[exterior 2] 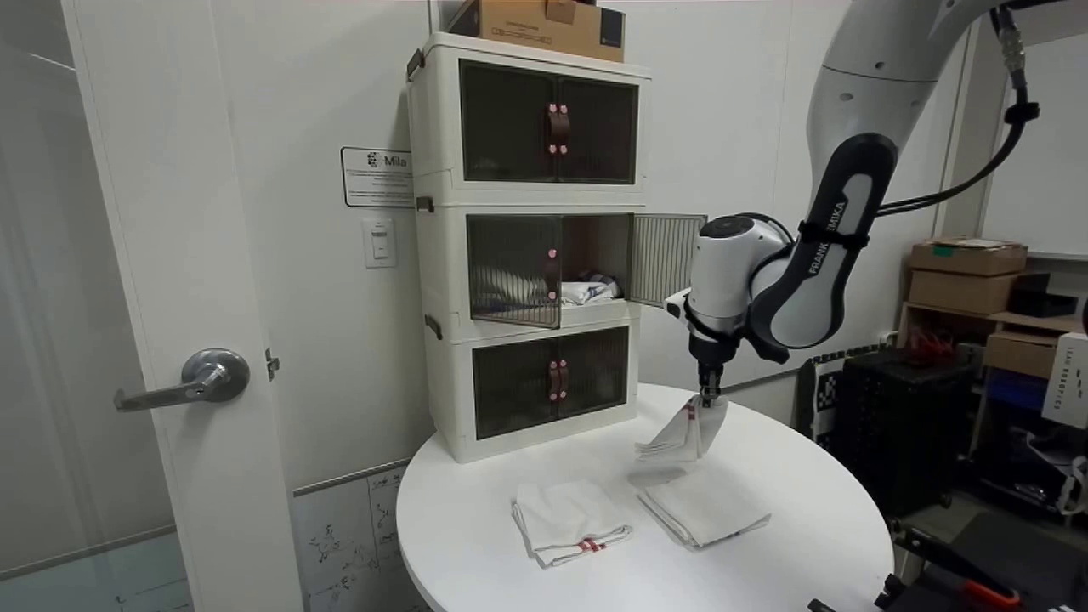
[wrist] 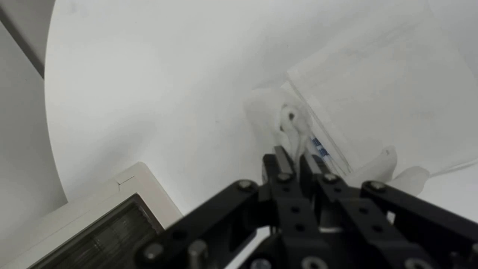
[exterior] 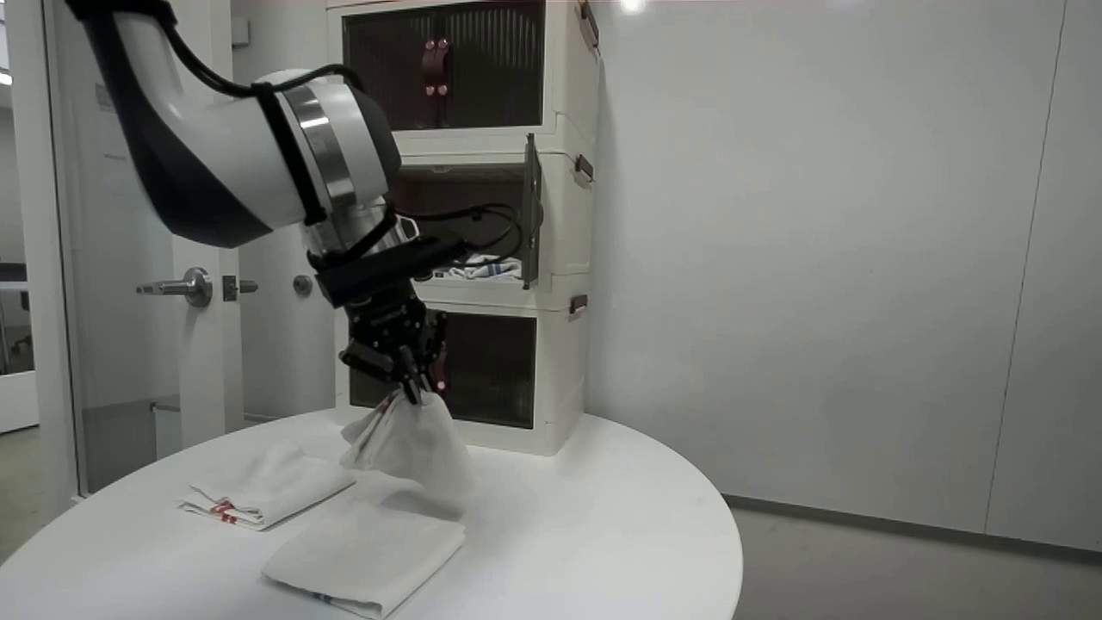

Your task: Remove the towel from the middle drawer

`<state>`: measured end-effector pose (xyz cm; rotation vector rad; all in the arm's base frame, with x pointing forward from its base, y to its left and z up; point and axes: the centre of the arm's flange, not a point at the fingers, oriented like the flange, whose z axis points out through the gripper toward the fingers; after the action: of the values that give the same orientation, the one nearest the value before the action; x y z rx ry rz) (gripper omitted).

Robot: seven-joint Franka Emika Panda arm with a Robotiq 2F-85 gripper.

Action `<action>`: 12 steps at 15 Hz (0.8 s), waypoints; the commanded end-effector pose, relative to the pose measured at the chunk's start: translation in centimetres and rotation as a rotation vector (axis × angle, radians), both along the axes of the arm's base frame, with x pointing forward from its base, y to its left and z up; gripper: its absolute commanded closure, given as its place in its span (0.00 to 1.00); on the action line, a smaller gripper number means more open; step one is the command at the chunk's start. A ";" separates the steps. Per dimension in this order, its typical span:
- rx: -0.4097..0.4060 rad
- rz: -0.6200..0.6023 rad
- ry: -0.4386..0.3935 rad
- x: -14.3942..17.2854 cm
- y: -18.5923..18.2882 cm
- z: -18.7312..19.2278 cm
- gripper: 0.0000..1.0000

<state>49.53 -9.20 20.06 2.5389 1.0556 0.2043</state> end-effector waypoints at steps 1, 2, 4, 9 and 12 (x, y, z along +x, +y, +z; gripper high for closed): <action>0.020 0.014 -0.034 -1.1 0.3 -0.2 0.95; 0.026 0.017 -0.040 -1.2 0.3 -0.3 0.95; 0.031 0.026 -0.048 -1.4 0.2 -0.7 0.95; 0.060 0.032 -0.032 -2.0 -0.2 -1.9 0.95; 0.081 0.040 -0.007 -2.6 -0.3 -3.0 0.95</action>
<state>47.83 -9.33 18.21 2.5697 1.0982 0.2520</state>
